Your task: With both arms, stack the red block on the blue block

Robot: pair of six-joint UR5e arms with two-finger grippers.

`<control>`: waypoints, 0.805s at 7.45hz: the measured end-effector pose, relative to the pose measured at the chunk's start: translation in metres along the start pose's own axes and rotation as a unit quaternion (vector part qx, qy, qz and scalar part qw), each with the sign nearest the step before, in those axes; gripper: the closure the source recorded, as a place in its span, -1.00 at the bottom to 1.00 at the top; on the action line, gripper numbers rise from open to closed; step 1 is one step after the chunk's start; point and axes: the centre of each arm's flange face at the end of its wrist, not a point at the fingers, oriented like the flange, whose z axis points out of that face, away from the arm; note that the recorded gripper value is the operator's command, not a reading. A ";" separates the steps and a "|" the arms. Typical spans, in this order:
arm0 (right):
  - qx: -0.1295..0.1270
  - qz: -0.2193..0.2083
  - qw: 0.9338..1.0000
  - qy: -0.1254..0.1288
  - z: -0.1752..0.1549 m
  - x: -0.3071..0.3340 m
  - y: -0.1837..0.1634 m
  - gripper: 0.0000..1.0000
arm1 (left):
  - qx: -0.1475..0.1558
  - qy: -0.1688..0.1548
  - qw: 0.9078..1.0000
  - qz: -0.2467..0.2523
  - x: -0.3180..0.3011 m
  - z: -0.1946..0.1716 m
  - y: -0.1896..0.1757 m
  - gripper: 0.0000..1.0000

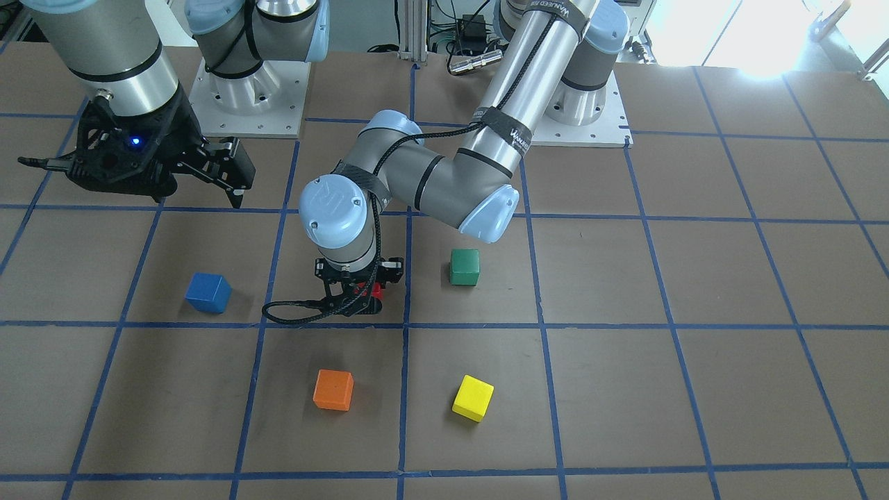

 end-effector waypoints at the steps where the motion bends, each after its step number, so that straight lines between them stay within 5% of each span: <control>1: 0.000 0.000 1.000 0.000 0.000 0.000 0.000 -1.00 | 0.000 0.000 1.000 0.004 0.000 0.001 0.000 -1.00; 6: -0.003 0.002 1.000 -0.004 0.002 -0.004 0.002 -1.00 | 0.013 0.009 1.000 0.004 -0.071 -0.086 -0.006 -1.00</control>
